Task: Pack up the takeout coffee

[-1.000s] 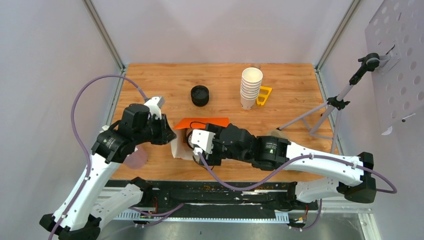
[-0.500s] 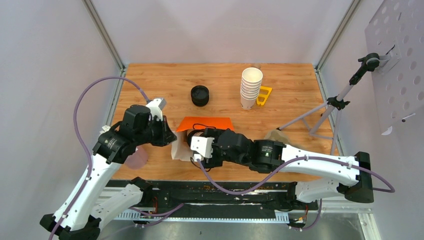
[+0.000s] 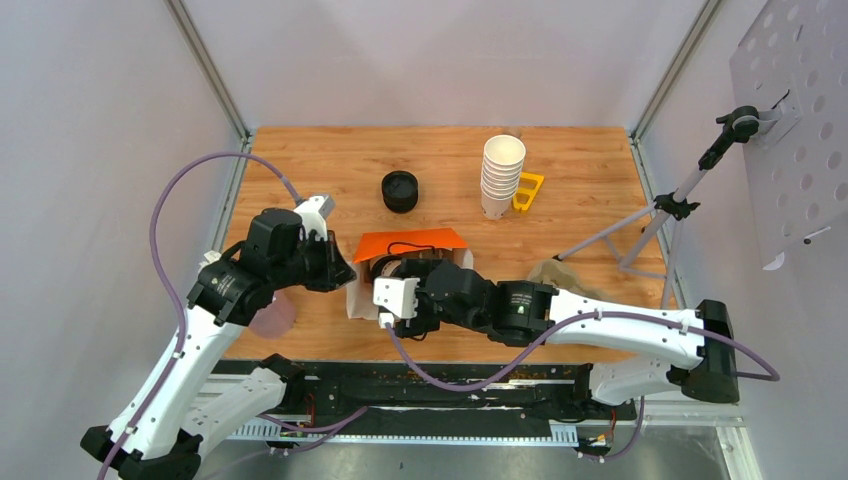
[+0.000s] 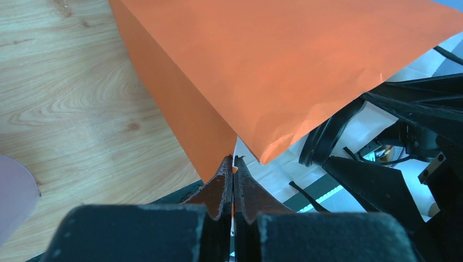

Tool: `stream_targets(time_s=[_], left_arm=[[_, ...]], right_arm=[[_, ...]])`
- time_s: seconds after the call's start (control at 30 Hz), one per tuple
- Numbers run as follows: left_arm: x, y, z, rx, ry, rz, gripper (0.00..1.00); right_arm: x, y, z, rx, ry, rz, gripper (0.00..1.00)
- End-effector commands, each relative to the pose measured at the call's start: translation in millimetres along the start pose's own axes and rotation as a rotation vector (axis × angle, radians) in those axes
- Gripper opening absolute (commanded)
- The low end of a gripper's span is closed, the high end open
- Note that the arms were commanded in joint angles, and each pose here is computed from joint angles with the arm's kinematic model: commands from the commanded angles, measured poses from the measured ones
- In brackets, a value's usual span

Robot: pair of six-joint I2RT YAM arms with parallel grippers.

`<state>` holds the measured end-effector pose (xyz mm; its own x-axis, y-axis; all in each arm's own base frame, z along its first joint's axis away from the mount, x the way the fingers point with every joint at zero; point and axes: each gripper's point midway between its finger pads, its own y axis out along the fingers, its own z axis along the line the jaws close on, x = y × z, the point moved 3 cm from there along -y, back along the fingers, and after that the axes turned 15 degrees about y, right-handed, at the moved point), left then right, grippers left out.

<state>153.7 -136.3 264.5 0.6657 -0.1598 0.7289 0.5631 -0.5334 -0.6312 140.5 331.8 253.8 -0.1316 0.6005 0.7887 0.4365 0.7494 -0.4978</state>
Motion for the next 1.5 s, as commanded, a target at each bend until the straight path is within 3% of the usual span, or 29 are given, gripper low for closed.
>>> stream_targets(time_s=[0.0, 1.1, 1.47], left_arm=[[5, 0, -4, -0.025, -0.004, -0.032, 0.00], [-1, 6, -4, -0.039, -0.018, -0.013, 0.00], [-3, 6, 0, -0.015, 0.002, -0.012, 0.00]], right_arm=[[14, 6, -2, -0.022, 0.002, -0.048, 0.68], [30, 35, 10, -0.060, 0.069, -0.092, 0.68], [26, -5, -14, -0.139, 0.023, -0.034, 0.69]])
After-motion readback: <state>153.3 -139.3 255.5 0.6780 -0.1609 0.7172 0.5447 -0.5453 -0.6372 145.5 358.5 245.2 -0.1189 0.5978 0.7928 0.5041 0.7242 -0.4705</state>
